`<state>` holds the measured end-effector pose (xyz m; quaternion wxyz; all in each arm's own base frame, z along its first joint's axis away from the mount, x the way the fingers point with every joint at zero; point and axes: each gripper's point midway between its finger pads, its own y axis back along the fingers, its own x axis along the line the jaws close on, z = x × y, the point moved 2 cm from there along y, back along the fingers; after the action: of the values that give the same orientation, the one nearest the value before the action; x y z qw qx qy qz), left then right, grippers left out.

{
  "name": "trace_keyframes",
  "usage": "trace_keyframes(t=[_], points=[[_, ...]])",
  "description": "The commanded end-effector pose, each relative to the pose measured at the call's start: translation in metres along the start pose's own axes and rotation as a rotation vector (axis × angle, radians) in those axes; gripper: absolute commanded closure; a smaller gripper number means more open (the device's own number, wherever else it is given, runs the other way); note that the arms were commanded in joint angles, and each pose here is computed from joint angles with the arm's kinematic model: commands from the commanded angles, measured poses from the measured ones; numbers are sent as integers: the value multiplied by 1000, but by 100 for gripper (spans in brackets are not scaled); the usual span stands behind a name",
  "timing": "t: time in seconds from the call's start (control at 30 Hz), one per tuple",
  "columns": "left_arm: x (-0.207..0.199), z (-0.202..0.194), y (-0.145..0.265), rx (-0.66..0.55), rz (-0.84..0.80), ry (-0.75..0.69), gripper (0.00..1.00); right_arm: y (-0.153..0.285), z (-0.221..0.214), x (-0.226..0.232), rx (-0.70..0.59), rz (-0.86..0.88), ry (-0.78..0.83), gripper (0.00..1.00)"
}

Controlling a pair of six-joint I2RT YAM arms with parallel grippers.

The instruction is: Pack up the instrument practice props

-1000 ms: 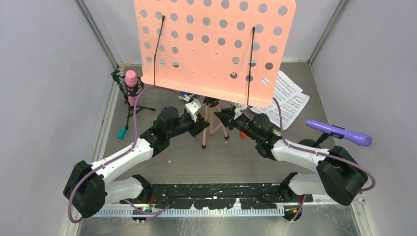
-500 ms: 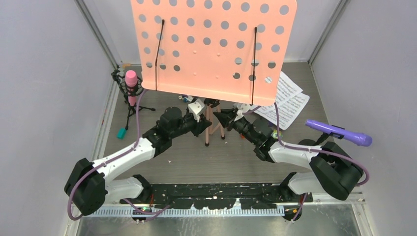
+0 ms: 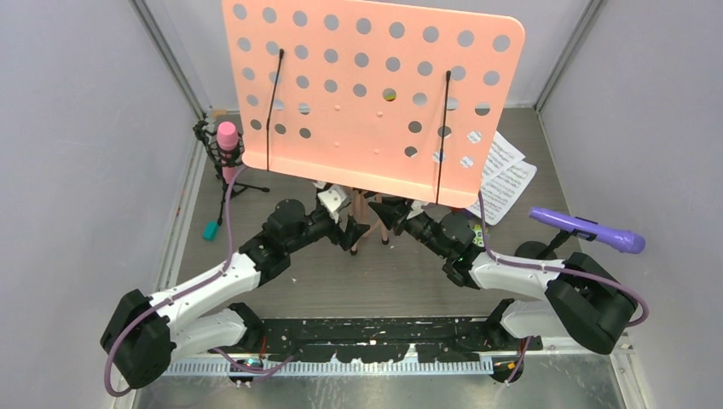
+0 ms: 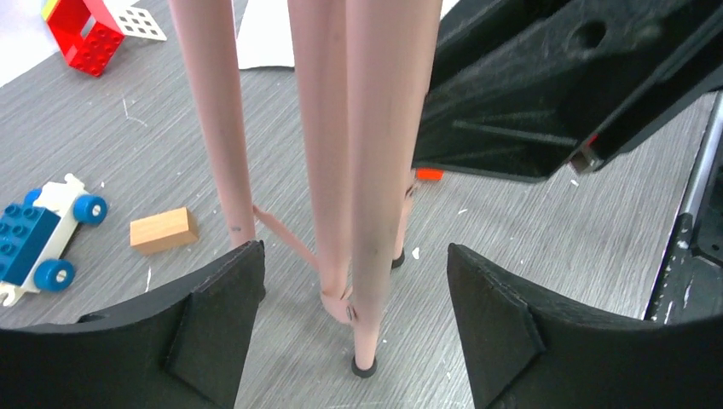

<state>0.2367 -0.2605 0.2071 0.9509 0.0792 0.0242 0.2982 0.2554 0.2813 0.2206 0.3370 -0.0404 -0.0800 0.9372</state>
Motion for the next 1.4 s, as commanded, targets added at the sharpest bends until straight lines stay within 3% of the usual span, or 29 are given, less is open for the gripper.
trace_keyframes(t=[0.0,0.13,0.4,0.6,0.9,1.37], points=[[3,6,8,-79,31,-47,17,1,27,5,-89,16,-31,99],[5,-7,12,-105,56,-36,6,3,26,3,-79,1,-32,99],[4,-23,13,-228,45,-80,0,5,29,15,-32,165,-69,99],[20,-18,10,-241,64,-113,0,7,27,5,-8,194,-117,99],[26,9,-14,-271,-64,-204,0,2,31,-2,19,216,-125,99],[4,7,-56,-315,-348,-169,0,1,26,8,48,289,-128,99]])
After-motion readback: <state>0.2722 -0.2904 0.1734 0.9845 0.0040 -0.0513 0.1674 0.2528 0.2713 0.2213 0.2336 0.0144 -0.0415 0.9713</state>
